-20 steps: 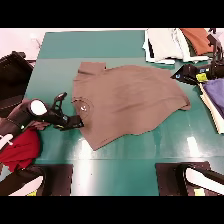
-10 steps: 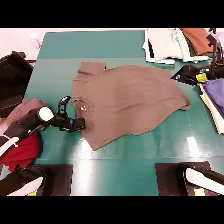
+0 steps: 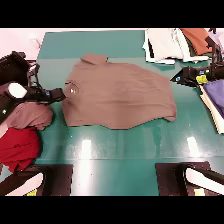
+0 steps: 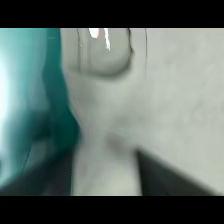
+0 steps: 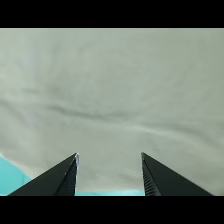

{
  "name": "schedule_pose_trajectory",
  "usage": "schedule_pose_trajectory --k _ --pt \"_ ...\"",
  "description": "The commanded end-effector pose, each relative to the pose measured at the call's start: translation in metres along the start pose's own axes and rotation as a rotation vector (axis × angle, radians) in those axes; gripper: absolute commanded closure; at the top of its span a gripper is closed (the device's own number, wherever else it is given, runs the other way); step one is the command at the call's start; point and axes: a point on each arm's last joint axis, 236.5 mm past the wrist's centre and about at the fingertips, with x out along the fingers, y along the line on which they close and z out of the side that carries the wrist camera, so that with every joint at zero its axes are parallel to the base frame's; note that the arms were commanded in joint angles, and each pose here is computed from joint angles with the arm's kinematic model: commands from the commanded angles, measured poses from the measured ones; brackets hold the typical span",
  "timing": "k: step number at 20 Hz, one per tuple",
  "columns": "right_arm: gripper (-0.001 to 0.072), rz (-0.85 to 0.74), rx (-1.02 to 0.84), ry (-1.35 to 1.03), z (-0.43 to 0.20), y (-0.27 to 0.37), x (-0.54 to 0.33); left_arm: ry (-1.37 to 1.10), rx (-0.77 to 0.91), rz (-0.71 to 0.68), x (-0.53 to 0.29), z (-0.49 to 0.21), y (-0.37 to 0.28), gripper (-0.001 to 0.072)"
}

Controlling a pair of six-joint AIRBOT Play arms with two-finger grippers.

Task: Fold the shirts.

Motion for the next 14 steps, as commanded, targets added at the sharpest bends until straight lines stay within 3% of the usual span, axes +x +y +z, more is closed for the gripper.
schedule_pose_trajectory --k 1,7,14 --pt "0.0267 0.000 -0.001 0.002 -0.001 0.000 0.000 0.138 0.017 0.064 -0.014 -0.022 0.033 0.0209" --pt "0.0267 -0.001 -0.008 -0.005 0.001 0.000 0.000 0.325 -0.060 0.031 0.017 -0.105 0.044 0.0208" --pt "0.0268 -0.004 -0.008 -0.023 0.005 -0.001 0.000 0.394 -0.115 -0.125 0.035 -0.155 0.021 0.0210"
